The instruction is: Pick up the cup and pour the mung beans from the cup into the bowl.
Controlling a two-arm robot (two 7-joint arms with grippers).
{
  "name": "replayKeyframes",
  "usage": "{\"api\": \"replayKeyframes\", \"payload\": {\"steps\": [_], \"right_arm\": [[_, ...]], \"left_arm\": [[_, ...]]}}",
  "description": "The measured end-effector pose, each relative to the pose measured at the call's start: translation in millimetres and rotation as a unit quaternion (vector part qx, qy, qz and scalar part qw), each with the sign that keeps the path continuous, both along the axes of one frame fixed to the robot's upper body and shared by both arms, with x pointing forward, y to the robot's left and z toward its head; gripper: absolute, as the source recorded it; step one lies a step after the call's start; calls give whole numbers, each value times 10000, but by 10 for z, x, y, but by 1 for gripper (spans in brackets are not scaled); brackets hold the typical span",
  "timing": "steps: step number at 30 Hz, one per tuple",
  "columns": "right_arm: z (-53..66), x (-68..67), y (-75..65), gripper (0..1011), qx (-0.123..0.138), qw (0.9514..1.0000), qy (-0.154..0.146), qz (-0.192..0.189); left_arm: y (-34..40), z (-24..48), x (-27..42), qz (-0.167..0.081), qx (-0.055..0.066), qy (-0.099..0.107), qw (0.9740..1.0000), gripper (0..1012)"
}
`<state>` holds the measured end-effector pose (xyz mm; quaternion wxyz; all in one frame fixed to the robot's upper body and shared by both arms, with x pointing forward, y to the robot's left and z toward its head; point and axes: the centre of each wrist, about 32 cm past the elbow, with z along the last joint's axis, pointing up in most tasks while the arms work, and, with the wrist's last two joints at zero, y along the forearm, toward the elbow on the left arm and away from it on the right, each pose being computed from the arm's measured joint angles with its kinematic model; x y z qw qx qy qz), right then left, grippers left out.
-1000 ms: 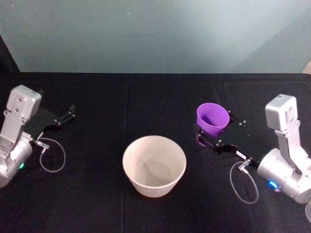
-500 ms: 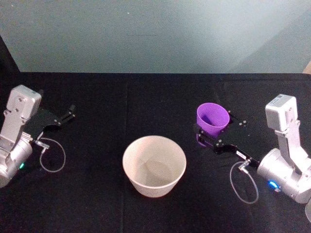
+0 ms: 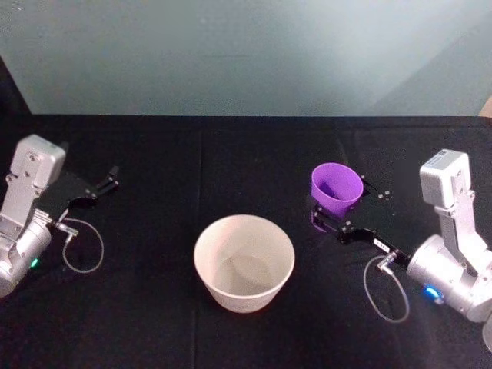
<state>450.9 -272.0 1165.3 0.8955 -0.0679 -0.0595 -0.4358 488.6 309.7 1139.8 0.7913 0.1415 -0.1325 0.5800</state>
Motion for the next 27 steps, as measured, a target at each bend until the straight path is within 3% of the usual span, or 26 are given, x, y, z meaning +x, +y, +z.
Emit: {"api": "replayKeyframes", "payload": {"steps": [24,27], "right_arm": [[0,0,0,734,0,10000,0,1],[9,-3,22,734,-108,9999,-16,20]], "left_arm": [[0,0,0,0,0,0,10000,1000],[0,0,0,0,0,0,10000,1000]]}}
